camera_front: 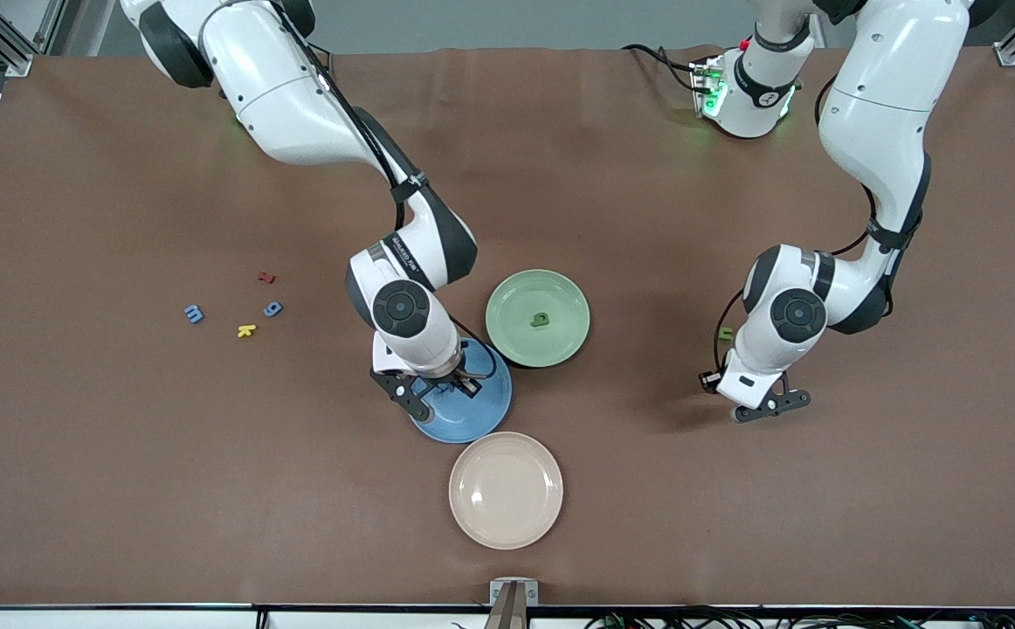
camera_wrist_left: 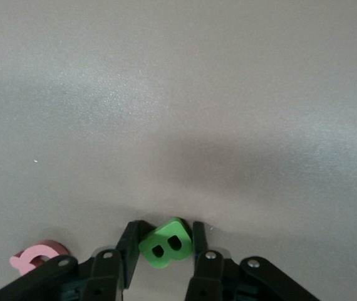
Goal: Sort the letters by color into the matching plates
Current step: 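Carry the blue X to the blue plate while the left gripper lifts the B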
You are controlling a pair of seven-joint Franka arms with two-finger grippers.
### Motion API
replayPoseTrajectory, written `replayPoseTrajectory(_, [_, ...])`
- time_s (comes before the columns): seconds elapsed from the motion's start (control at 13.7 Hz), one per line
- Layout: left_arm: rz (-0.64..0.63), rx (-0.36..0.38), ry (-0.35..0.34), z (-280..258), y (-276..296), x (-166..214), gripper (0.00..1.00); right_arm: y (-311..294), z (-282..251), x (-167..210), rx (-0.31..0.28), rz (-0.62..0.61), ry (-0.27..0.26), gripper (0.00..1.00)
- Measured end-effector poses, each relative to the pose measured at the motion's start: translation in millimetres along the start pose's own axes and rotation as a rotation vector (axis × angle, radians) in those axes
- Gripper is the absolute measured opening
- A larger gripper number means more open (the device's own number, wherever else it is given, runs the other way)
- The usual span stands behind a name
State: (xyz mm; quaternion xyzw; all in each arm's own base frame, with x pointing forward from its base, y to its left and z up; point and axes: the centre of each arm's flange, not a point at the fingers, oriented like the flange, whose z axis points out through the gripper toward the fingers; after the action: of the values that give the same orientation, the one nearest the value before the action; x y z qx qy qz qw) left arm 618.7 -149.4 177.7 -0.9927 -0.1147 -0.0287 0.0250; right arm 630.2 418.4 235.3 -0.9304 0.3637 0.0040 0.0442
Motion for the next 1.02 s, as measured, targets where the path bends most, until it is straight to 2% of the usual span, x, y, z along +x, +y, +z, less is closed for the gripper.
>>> replayPoseTrajectory(0.51, [0.022, -0.021, 0.001, -5, 17, -6, 0.38, -10, 6, -6, 0.014, 0.009, 0.005, 0.26])
replayPoseTrajectory(0.8, [0.001, -0.042, -0.035, -48, 70, -23, 0.38, -10, 7, -6, 0.013, 0.010, 0.005, 0.26])
replayPoseTrajectory(1.02, [-0.040, -0.068, -0.062, -86, 124, -50, 0.38, -10, 7, -6, 0.012, 0.010, 0.005, 0.26])
